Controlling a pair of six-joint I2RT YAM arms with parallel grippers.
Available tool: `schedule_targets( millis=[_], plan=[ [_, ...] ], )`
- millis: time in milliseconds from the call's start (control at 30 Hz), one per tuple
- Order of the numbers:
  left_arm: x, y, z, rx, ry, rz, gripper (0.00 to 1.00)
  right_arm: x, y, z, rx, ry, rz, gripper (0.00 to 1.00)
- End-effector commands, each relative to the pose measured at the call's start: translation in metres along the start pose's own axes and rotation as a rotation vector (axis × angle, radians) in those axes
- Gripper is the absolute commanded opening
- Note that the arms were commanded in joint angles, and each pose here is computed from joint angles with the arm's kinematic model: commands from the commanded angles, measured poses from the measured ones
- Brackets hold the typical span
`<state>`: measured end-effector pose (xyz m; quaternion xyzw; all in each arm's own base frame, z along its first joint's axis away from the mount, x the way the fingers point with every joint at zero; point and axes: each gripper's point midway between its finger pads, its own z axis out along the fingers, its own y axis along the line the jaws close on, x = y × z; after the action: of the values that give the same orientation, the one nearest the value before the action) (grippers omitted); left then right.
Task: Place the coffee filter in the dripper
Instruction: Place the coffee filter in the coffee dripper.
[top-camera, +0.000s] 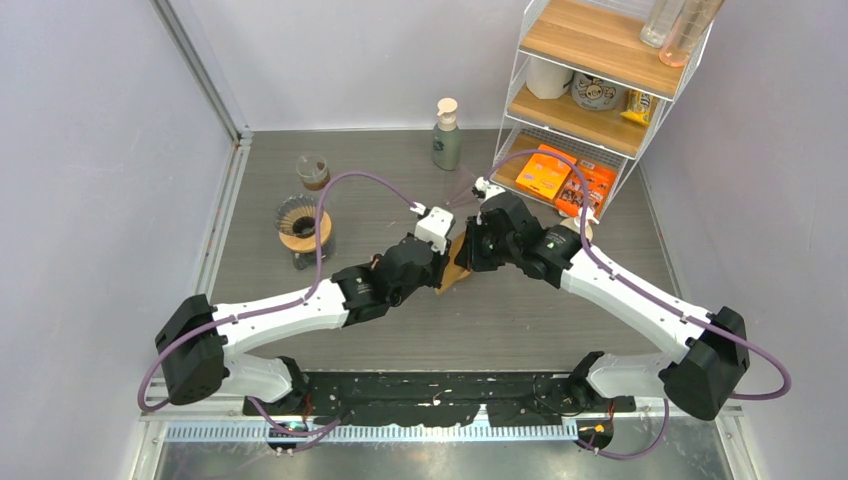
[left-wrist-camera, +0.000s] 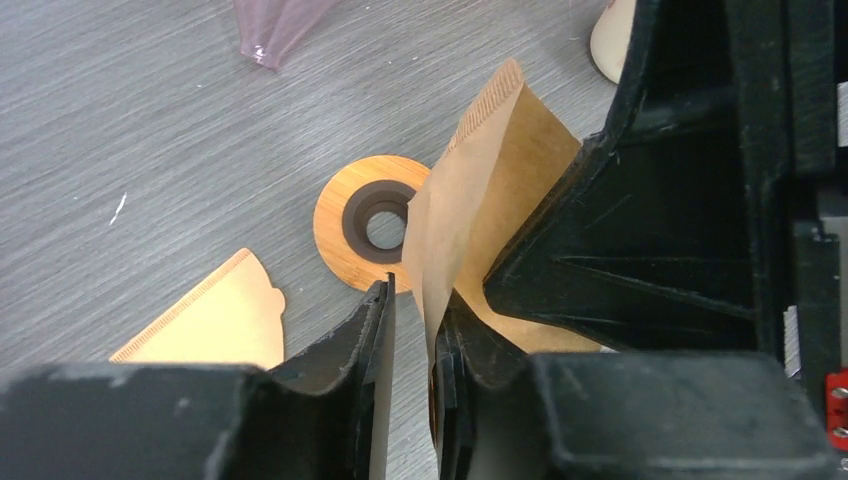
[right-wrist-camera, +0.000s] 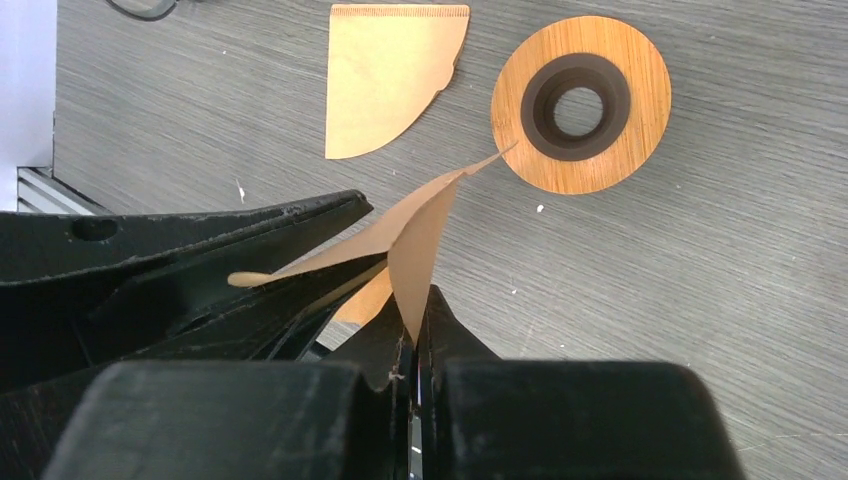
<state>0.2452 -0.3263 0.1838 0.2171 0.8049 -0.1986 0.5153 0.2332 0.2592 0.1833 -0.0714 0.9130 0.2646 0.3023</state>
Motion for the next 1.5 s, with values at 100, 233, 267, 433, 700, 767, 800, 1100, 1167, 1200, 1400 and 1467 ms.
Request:
schedule_targets(
  millis=[100,233,267,433,700,767,800,1100,1167,1200,1400,1467],
  plan=[
    [-0.026,-0.003,-0.009,0.012,-0.066,-0.014,0.08,-0.010,0.004,-0.003,0.003,-0.011,-0.071,0.05],
    [-0.027,0.002,-0.012,-0.006,-0.075,-0.026,0.00,-0.013,-0.006,-0.002,0.054,-0.025,-0.098,0.05],
    [-0.027,0.003,-0.013,-0.013,-0.079,-0.026,0.00,-0.015,-0.010,-0.002,0.075,-0.034,-0.100,0.05],
    [-0.022,0.012,-0.016,-0.057,-0.059,-0.016,0.00,-0.013,-0.022,-0.001,0.122,-0.019,-0.134,0.06],
    [-0.014,0.020,-0.019,-0.076,-0.034,0.032,0.00,-0.010,-0.042,-0.004,0.200,0.019,-0.223,0.10],
    [-0.010,0.021,-0.020,-0.076,-0.026,0.047,0.00,-0.009,-0.042,-0.005,0.189,0.028,-0.267,0.10],
    [-0.008,0.022,-0.021,-0.071,-0.022,0.058,0.00,-0.009,-0.042,-0.007,0.182,0.030,-0.297,0.10],
    [0.000,0.013,-0.029,0.015,-0.015,0.079,0.00,0.020,-0.033,-0.009,0.013,0.127,-0.486,0.11],
    [0.000,0.011,-0.030,0.025,-0.019,0.068,0.00,0.020,-0.030,-0.010,-0.006,0.123,-0.497,0.11],
    [-0.001,0.012,-0.030,0.024,-0.021,0.064,0.00,0.018,-0.028,-0.012,-0.019,0.112,-0.505,0.11],
    [-0.006,0.014,-0.033,0.003,-0.028,0.025,0.00,0.010,-0.005,-0.022,-0.126,0.043,-0.515,0.22],
    [-0.012,0.013,-0.035,-0.002,-0.037,-0.010,0.00,0.005,0.004,-0.029,-0.160,0.021,-0.506,0.35]
  ],
)
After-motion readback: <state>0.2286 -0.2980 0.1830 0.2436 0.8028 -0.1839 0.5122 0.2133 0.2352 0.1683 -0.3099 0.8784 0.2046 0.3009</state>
